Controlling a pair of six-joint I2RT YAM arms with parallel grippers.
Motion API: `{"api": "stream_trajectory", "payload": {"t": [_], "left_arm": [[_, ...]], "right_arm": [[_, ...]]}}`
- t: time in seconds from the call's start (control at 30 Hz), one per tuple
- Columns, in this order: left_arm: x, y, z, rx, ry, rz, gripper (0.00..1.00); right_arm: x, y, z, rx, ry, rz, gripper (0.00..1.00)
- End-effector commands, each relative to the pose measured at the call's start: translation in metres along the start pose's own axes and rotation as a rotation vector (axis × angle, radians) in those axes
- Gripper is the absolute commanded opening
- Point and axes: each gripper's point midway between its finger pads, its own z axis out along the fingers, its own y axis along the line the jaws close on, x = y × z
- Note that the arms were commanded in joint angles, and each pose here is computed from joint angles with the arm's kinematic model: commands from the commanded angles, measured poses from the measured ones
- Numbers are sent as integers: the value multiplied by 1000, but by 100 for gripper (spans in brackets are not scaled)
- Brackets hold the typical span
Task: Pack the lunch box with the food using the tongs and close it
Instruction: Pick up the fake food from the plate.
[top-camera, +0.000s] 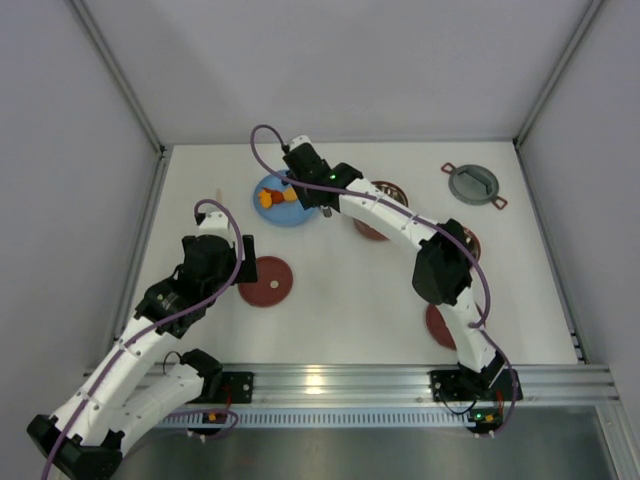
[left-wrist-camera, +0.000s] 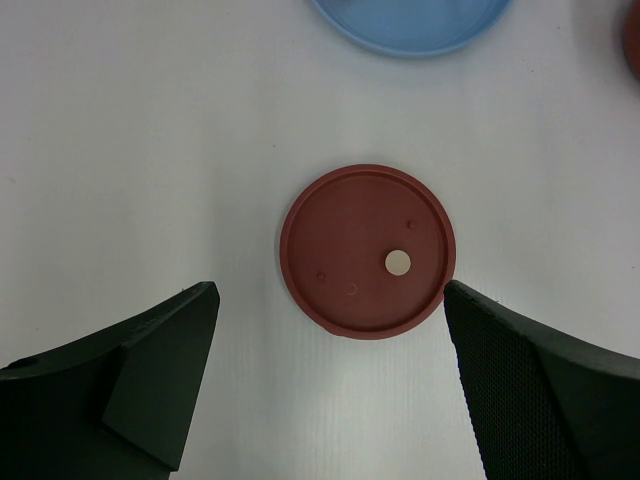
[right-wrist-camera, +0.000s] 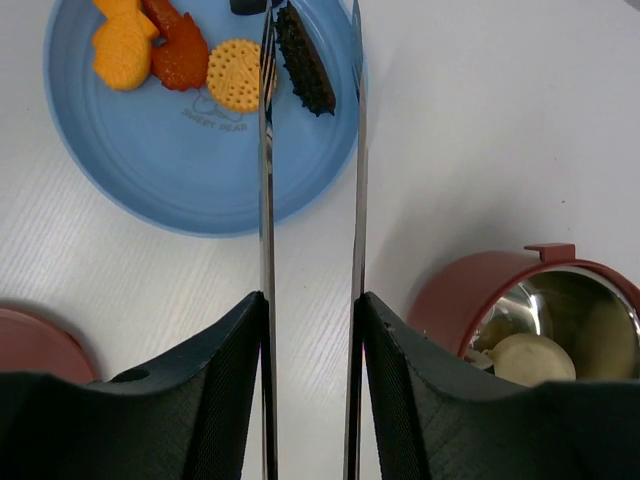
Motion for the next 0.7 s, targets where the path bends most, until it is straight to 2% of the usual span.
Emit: {"api": "stream_trajectory", "payload": {"t": [0.0, 0.67], "left_arm": [[-7, -1, -1, 2, -20, 2, 99], [-6, -1, -1, 2, -18, 2, 99]], "right_arm": [[-20, -3, -2, 9, -51, -9, 43], [8, -7, 36, -42, 40, 18, 43]]}}
